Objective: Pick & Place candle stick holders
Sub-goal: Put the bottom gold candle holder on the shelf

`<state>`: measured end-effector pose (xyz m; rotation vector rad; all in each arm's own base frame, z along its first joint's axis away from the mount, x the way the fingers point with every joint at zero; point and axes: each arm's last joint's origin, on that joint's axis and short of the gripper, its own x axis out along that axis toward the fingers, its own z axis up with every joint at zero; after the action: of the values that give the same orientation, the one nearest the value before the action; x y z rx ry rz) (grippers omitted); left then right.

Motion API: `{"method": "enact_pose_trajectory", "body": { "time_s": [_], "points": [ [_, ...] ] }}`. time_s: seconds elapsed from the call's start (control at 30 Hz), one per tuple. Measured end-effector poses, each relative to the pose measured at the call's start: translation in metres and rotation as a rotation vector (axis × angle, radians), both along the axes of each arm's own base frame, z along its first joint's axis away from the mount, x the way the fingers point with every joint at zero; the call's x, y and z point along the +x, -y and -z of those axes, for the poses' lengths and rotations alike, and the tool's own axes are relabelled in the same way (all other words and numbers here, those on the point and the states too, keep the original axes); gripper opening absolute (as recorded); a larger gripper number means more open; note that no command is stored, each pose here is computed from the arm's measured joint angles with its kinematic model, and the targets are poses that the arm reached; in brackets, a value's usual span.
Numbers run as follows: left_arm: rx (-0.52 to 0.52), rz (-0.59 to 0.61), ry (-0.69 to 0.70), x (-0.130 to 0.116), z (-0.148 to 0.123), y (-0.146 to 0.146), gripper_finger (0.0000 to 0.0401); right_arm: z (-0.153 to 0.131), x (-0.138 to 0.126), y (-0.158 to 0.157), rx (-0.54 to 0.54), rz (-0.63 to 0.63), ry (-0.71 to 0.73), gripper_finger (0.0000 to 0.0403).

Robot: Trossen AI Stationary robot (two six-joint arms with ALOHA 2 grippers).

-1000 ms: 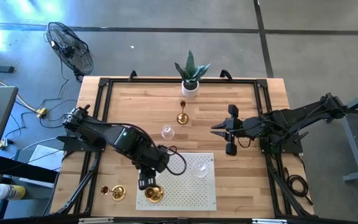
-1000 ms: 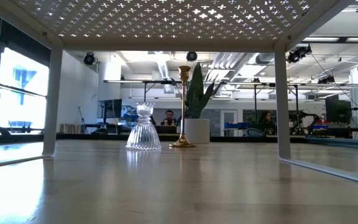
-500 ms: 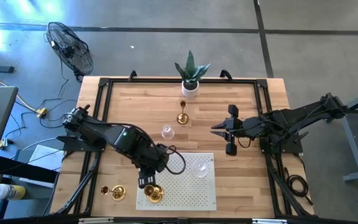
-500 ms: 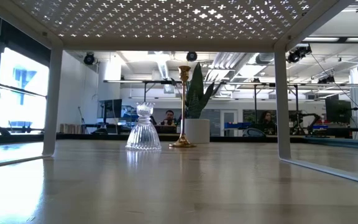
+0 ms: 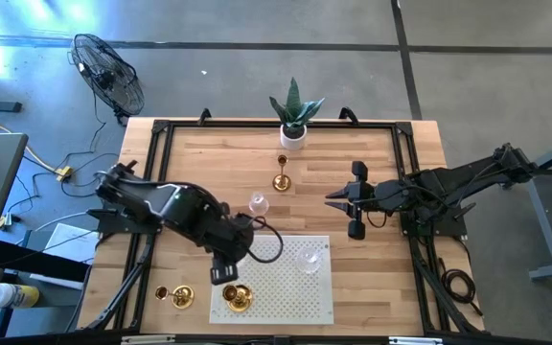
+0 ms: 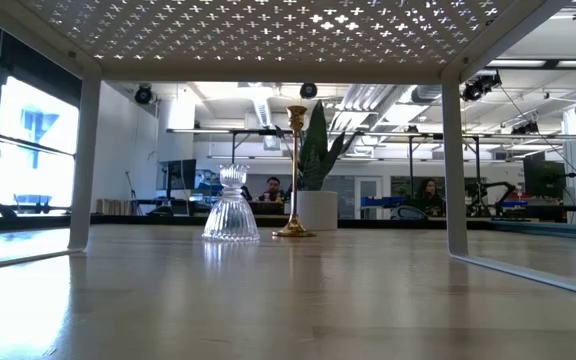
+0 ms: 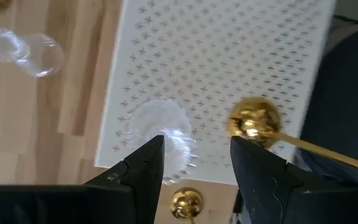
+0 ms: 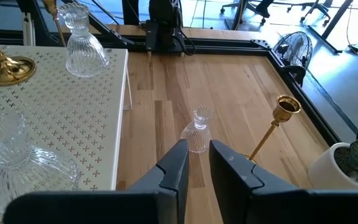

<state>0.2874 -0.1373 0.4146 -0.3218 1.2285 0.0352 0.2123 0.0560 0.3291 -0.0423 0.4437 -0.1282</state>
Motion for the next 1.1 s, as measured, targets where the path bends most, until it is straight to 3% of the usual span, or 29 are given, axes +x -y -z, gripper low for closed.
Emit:
{"method": "enact_pose_trajectory", "body": {
  "time_s": [0.7,0.97,1.1],
  "points": [
    [0.1,0.049,0.125,-0.019,-0.024,-0.009,0.0179,0.0,0.0,0.0,0.0,0.0,0.0,0.0056],
    [0.191,-0.007,0.244,-0.042,-0.045,-0.024,0.0179,0.001,0.0,0.0,-0.003,0.0,-0.009,0.0057],
    [0.189,0.002,0.28,-0.054,-0.053,-0.022,0.0179,0.001,-0.001,0.0,-0.005,0.0,-0.015,0.0058]
  ]
}}
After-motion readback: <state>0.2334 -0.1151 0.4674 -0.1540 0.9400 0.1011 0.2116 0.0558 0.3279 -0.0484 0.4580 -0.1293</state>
